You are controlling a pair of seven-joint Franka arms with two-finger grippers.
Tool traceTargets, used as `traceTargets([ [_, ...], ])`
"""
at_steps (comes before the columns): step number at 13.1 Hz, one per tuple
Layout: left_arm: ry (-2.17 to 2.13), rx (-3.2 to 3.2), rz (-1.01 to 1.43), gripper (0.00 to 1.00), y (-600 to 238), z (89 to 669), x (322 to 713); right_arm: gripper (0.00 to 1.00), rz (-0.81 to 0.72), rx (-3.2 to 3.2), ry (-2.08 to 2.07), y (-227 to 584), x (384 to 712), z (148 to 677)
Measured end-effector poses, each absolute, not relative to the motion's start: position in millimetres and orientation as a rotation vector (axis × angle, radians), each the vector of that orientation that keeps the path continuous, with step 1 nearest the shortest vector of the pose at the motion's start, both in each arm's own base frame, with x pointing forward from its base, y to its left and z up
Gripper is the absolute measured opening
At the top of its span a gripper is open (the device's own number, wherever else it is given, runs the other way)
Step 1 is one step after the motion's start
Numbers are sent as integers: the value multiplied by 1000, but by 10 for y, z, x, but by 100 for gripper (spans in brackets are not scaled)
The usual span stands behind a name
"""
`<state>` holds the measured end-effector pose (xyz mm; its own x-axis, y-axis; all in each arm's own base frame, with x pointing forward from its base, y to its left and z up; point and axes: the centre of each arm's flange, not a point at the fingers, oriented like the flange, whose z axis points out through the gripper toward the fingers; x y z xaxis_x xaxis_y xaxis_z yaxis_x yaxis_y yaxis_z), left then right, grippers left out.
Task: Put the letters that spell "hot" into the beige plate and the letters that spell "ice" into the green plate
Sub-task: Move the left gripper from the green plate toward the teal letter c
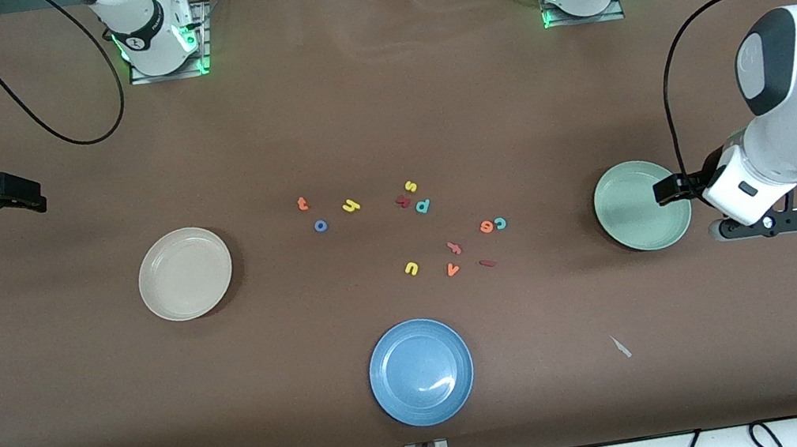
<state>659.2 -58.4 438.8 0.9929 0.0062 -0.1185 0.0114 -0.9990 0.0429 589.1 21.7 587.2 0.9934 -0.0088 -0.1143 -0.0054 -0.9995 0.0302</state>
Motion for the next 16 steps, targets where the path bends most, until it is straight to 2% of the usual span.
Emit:
traceTargets([
  [12, -28, 3094, -256, 100, -417, 4452, 6509, 100, -181, 3127, -19, 211, 5894, 5867],
  [16, 41, 3089, -294, 100, -686, 4383, 6466, 100, -182, 3127, -21, 204, 5895, 5864],
])
